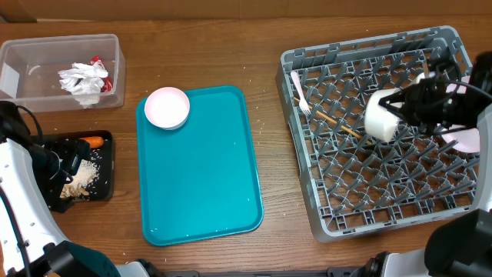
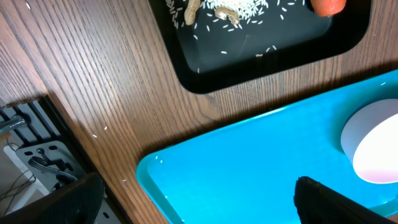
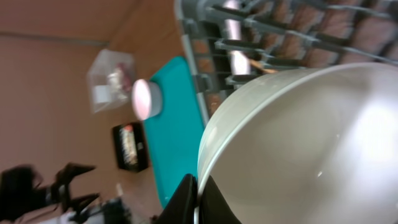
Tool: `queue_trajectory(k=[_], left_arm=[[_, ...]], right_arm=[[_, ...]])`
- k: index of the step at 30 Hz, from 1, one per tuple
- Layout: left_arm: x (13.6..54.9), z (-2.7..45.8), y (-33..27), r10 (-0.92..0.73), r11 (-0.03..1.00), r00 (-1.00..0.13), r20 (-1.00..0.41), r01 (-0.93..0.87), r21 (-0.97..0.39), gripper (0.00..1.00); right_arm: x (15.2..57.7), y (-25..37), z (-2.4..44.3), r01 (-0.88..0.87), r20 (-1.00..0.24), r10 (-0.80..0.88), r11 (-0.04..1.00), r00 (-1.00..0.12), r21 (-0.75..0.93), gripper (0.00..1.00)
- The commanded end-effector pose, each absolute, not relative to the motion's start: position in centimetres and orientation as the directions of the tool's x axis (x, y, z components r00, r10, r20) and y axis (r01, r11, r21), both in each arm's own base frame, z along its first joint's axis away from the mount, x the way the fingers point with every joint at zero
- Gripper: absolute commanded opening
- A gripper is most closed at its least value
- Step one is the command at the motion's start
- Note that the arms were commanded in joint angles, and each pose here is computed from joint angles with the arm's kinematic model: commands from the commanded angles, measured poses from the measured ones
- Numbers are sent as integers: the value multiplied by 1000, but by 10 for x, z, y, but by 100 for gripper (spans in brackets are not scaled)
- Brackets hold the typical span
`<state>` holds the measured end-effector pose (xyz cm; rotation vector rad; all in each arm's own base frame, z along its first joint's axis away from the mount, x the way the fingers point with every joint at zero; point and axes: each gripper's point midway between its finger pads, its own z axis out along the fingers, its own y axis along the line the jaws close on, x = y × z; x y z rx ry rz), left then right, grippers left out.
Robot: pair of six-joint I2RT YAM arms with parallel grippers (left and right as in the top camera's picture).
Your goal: Sort waste into correct bins and load items into the dishwasher rack
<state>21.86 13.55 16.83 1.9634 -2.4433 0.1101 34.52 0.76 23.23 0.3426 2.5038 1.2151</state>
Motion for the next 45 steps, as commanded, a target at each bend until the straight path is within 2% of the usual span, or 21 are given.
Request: queue_trajectory(k=[1,7,14,24,35,45], left_arm=[[218,167,136,-972,229,-231,48,-972,-48,100],[218,167,136,-972,229,-231,48,-972,-48,100],[218,167,136,-972,229,-231,48,-972,-48,100],[218,167,136,-972,229,-231,48,-972,-48,100],[218,167,136,-972,229,-231,48,-972,-48,100],[218,167,136,-972,229,-231,48,-972,-48,100]], right_arm=[[342,29,254,-165,-329,292,469,-898,867,4],[348,31,236,-219,-360,302,413,-883,884,4],[353,18,232,-232,-395,319,445,-861,865,4],[349,-21,222,-145,-357,427,453,-831,879,4],[344,-18,205,-162,-357,438,423,-825,892,4],[343,-23,192,-117,-346,427,477,-836,871,4]])
